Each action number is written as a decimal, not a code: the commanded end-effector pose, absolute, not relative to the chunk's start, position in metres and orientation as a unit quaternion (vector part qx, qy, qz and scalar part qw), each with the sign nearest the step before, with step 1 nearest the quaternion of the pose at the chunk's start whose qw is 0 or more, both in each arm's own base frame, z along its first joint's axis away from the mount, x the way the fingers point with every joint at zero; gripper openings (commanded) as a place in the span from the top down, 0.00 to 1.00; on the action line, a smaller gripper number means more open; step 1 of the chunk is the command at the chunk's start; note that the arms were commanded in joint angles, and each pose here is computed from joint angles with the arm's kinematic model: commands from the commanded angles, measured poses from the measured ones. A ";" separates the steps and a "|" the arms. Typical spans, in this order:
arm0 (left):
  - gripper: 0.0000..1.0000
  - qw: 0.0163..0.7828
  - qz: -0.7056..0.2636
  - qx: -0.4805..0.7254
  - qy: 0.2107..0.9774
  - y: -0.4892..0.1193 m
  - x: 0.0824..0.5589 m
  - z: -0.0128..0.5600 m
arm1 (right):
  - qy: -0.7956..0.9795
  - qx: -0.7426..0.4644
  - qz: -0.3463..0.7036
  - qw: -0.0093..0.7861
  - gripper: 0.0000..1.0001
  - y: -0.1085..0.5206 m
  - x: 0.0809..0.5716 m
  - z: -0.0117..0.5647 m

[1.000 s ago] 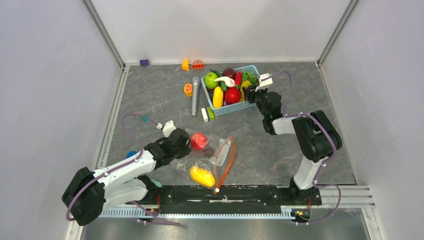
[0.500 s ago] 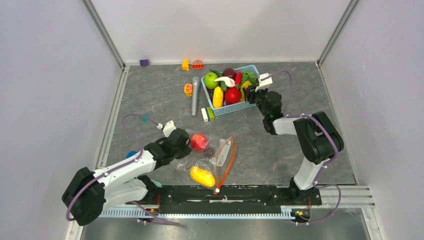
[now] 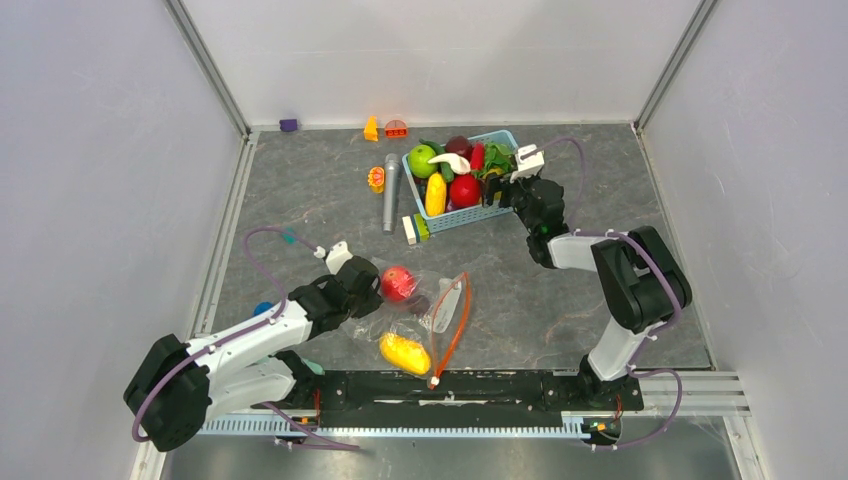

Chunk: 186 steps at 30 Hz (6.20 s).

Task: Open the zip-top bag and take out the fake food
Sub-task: Place the fake fruit in the bin, then pick up the fake fruit from the zipper food storage bag.

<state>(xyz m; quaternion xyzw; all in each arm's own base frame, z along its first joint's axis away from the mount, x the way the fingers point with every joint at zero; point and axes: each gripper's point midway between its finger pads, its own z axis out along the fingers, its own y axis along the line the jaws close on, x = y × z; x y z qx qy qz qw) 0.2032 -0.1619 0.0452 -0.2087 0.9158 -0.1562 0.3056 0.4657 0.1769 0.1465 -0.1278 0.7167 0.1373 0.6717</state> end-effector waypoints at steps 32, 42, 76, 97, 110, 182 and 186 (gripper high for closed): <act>0.98 0.328 -0.170 -0.210 0.905 -0.163 0.211 0.060 | 0.856 -0.083 0.262 0.438 0.40 0.181 0.309 0.171; 0.98 0.323 -0.172 -0.211 0.907 -0.164 0.210 0.058 | 0.783 -0.233 0.358 0.452 0.59 0.246 0.209 0.160; 0.98 0.335 -0.251 -0.152 0.895 -0.214 0.211 0.132 | 0.788 -0.301 0.317 0.434 0.69 0.288 0.158 0.056; 0.98 0.340 -0.185 -0.163 0.908 -0.192 0.200 0.098 | 0.780 -0.288 0.356 0.426 0.51 0.284 0.143 0.060; 0.98 0.325 -0.154 -0.166 0.918 -0.177 0.190 0.061 | 0.797 -0.258 0.397 0.375 0.68 0.288 0.120 0.052; 0.98 0.266 -0.127 -0.124 0.947 -0.205 0.149 -0.013 | 0.846 -0.096 0.487 0.196 0.23 0.365 0.098 0.059; 0.98 0.266 -0.133 -0.125 0.947 -0.207 0.147 -0.012 | 0.859 -0.080 0.474 0.180 0.21 0.365 0.099 0.049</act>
